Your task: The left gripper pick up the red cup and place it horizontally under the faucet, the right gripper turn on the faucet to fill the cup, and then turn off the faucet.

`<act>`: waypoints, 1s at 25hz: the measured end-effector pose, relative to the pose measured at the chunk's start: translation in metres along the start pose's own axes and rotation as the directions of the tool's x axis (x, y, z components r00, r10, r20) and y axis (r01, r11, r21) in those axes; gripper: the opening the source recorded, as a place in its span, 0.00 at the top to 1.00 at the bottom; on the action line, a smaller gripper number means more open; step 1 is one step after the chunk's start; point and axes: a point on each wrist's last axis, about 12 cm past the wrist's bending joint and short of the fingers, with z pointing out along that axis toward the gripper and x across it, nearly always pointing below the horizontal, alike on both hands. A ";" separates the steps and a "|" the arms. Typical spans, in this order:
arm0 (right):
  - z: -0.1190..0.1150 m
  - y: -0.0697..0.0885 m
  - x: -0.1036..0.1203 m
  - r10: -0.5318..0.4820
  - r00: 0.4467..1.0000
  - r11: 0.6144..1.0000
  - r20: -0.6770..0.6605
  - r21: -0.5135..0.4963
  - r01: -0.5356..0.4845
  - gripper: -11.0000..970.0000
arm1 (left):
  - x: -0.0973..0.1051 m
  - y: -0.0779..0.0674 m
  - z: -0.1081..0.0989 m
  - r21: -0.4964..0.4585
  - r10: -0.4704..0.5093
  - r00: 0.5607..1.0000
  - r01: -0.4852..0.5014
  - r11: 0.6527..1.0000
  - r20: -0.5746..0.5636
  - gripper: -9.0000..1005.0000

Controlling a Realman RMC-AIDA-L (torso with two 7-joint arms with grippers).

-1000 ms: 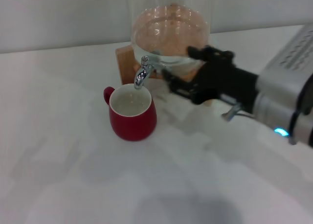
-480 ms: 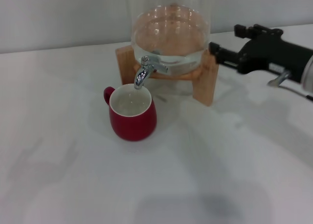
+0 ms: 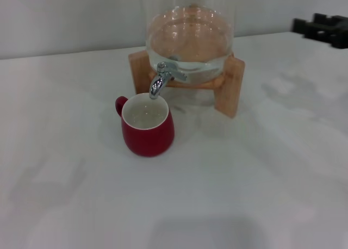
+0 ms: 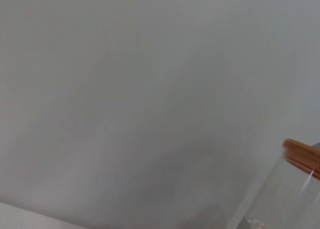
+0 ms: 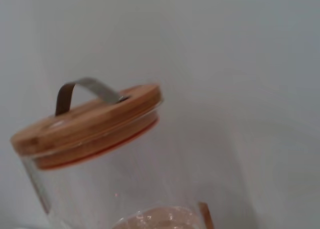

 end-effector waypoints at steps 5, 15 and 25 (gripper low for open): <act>-0.020 -0.014 -0.009 0.058 0.998 0.996 -0.010 -0.065 -0.058 0.25 | 0.000 0.000 0.003 0.008 0.002 1.000 -0.002 1.000 -0.006 0.19; -0.042 -0.032 -0.007 0.055 0.998 0.996 0.004 -0.076 -0.054 0.25 | 0.001 -0.002 0.006 0.029 0.008 1.000 -0.007 1.000 -0.030 0.18; -0.052 -0.038 0.015 0.067 0.997 0.997 0.040 -0.047 -0.066 0.25 | 0.007 -0.012 -0.005 0.090 0.064 0.995 -0.071 0.993 0.078 0.16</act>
